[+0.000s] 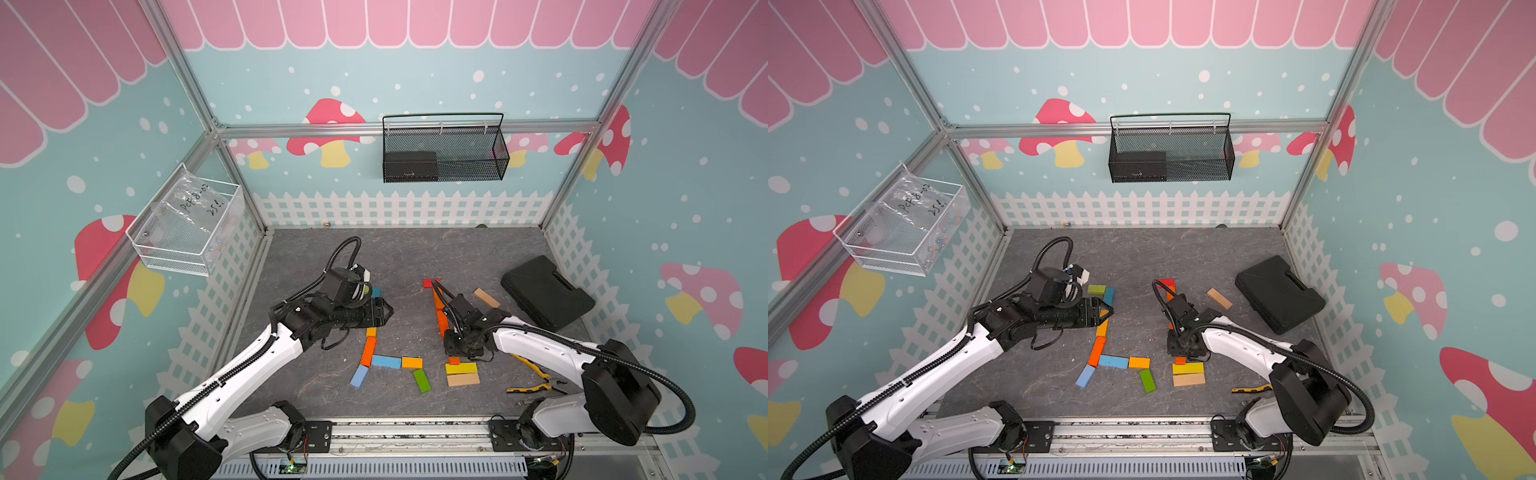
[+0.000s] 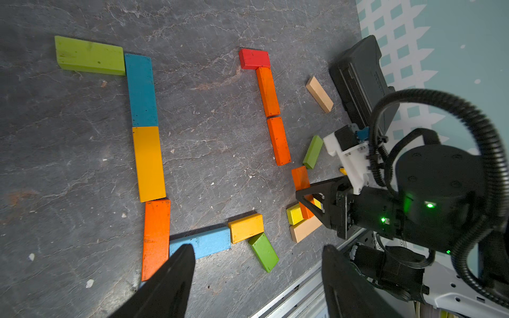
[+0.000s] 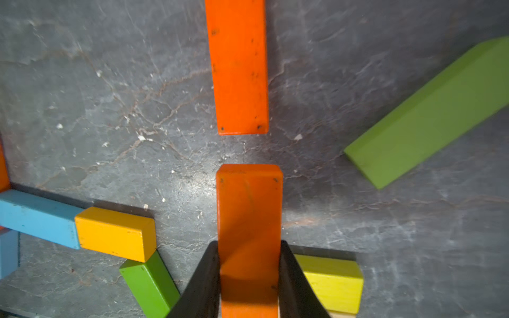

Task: Assemble a giraffe with building blocks
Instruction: Adjust the building block at the center of the board, then assemble the building block at the center of the board, then pick up the building block from the center of the board, then assemble the building block at the center of the board.

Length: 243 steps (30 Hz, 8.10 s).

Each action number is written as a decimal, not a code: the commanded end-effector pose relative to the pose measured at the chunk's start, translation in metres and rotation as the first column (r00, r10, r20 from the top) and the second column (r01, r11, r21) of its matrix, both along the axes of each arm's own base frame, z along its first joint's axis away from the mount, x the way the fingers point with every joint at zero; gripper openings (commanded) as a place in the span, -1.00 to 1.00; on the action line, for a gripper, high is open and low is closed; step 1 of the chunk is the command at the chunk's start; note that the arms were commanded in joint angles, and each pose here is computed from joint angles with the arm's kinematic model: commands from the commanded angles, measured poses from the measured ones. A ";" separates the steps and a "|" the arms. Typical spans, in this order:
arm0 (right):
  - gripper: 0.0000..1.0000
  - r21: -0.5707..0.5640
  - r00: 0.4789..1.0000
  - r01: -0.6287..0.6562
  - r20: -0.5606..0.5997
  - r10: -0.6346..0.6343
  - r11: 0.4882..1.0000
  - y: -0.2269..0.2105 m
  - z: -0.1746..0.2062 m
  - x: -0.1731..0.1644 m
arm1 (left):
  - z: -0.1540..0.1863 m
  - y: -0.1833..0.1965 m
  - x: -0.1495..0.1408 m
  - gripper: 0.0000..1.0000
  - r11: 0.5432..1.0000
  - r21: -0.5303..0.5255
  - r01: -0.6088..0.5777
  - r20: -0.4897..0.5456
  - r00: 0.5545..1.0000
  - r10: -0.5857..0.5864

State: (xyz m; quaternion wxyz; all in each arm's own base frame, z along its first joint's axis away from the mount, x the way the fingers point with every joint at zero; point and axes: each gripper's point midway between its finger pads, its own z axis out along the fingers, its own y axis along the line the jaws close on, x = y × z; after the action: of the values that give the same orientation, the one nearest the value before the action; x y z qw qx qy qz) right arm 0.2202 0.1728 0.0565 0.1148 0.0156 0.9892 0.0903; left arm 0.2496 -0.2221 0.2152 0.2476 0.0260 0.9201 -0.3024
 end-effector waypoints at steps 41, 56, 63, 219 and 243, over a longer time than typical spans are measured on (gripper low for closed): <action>-0.53 -0.036 0.998 0.010 -0.060 -0.012 0.999 -0.011 -0.049 -0.031 | -0.007 0.005 0.000 0.51 1.000 0.020 -0.004 -0.005 1.000 0.004; -0.53 -0.029 0.998 -0.023 -0.059 0.021 0.999 0.006 -0.049 -0.024 | -0.008 0.006 0.000 0.51 1.000 0.023 -0.006 -0.004 1.000 0.006; -0.50 -0.033 0.998 -0.024 -0.057 0.023 0.999 0.010 -0.052 -0.018 | -0.007 0.005 0.001 0.51 1.000 0.022 -0.006 -0.002 1.000 0.006; -0.43 -0.292 0.896 0.432 0.028 -0.443 0.853 -0.103 -0.038 0.064 | -0.020 -0.018 -0.005 0.52 0.996 0.062 0.063 -0.020 0.998 -0.062; -0.76 -0.468 0.759 -0.326 0.389 0.523 0.821 -0.044 0.159 0.179 | -0.008 -0.001 0.006 0.52 0.998 0.062 0.027 0.012 1.000 -0.028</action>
State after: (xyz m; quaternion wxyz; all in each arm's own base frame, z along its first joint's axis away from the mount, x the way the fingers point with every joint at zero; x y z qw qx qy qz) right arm 0.3982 0.1241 0.1995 0.3350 -0.1322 0.9319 -0.0423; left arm 0.2537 -0.2283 0.1926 0.2314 0.0418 0.9318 -0.2766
